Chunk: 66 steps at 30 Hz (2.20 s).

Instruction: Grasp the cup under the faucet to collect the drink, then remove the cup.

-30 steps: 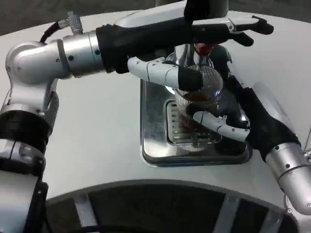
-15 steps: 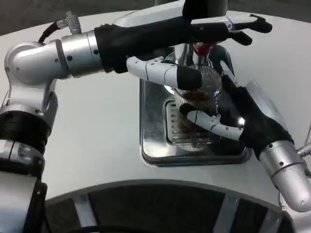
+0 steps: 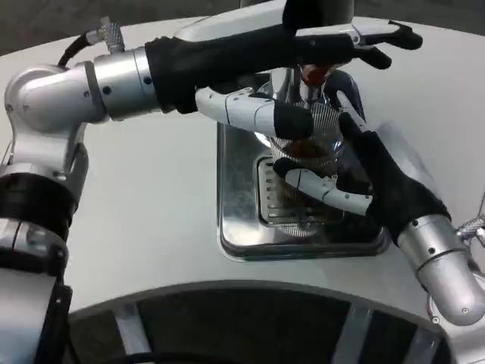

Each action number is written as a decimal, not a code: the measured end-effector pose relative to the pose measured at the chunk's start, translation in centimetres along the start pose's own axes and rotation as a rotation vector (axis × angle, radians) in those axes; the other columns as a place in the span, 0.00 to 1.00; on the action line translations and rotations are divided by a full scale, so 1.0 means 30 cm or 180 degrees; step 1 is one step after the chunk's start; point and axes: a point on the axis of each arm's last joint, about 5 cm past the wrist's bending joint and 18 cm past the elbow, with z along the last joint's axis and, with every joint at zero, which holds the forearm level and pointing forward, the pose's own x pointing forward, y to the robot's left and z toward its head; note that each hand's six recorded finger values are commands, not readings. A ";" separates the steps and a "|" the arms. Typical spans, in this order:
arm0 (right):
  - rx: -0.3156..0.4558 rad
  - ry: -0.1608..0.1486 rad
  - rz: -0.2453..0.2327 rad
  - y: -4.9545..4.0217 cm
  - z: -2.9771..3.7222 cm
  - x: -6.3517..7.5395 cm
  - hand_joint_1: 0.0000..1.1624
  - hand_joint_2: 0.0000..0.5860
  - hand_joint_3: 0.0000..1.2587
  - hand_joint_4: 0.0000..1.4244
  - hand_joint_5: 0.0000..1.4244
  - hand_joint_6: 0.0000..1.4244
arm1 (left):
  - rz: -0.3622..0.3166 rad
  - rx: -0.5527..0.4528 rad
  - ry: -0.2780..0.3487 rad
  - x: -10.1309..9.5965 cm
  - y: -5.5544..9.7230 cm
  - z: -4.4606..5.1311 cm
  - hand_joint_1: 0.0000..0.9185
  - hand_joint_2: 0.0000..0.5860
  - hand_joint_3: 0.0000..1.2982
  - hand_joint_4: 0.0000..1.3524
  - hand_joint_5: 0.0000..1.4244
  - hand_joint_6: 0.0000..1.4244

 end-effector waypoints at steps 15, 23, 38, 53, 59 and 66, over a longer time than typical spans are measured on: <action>0.0051 -0.0034 0.0035 0.018 0.013 0.017 0.40 0.32 0.00 0.00 0.00 0.00 | 0.0128 -0.0064 0.0071 -0.022 0.009 -0.002 0.00 0.14 0.08 0.03 0.12 0.01; 0.0049 -0.0037 0.0032 0.017 0.013 0.018 0.40 0.33 0.00 0.00 0.00 0.00 | 0.0364 -0.0361 0.0096 -0.042 0.010 -0.019 0.00 0.14 0.09 0.05 0.14 0.02; 0.0077 -0.0039 0.0027 0.012 0.012 0.018 0.40 0.33 0.00 0.00 0.00 0.00 | 0.0520 -0.1405 -0.0001 -0.043 0.022 -0.055 0.00 0.15 0.03 0.00 0.09 0.05; 0.0056 -0.0076 -0.0064 0.002 0.015 0.017 0.41 0.34 0.00 0.00 0.00 0.00 | 0.0461 -0.2173 -0.0049 -0.041 0.022 -0.066 0.00 0.17 0.00 0.00 0.03 0.01; 0.0053 -0.0079 -0.0066 0.000 0.015 0.017 0.41 0.34 0.00 0.00 0.00 0.00 | 0.0513 -0.2187 -0.0126 -0.045 0.036 -0.055 0.00 0.17 0.00 0.00 0.03 0.01; 0.0051 -0.0081 -0.0065 -0.001 0.016 0.020 0.41 0.34 0.00 0.00 0.00 0.00 | 0.0553 -0.2150 -0.0194 -0.051 0.053 -0.042 0.00 0.17 0.00 0.00 0.05 0.01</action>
